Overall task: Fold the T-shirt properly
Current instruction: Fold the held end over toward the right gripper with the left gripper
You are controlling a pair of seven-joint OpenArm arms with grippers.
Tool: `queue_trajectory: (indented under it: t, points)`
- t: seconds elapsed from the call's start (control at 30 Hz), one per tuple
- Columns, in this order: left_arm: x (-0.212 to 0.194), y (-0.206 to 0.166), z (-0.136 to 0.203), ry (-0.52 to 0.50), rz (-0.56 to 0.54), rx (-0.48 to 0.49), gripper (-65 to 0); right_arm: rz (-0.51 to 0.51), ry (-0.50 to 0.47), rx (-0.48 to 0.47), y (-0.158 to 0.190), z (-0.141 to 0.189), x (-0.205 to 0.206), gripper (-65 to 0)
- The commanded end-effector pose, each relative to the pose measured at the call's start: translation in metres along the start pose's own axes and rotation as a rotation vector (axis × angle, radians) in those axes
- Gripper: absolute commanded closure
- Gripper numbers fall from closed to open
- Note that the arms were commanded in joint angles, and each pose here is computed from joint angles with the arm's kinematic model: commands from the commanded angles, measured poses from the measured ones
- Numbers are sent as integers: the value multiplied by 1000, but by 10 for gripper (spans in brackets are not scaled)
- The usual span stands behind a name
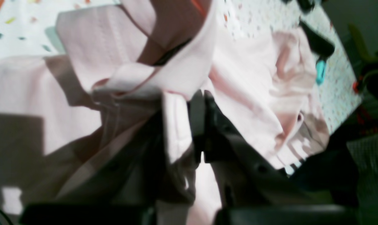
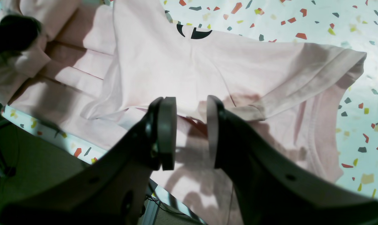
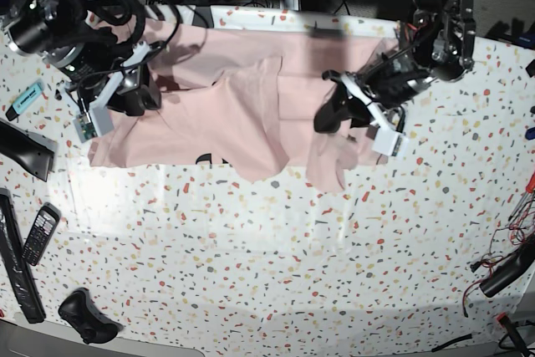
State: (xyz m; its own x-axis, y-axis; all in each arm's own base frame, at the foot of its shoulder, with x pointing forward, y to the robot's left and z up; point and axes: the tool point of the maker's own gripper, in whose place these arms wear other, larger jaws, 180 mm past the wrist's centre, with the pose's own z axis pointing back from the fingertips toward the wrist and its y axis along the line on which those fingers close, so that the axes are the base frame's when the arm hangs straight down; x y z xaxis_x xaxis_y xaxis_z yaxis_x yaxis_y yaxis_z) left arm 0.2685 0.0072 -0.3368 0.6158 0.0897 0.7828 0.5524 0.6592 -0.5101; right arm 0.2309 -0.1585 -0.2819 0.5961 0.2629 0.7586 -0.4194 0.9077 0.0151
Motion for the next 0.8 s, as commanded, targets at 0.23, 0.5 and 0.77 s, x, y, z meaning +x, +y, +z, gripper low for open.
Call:
queue_trajectory:
  t: [0.23, 0.5, 0.77]
  points:
    - [42, -40, -12, -139, -109, -155, -296, 25, -45, -1, 0, 4, 12, -165]
    - [49, -8, 25, -7, -219, 1, -294, 25, -45, -1, 0, 4, 12, -165]
    - [-19, 30, 53, 191, -231, 195, -294, 26, -6, -1, 0, 4, 5, -165]
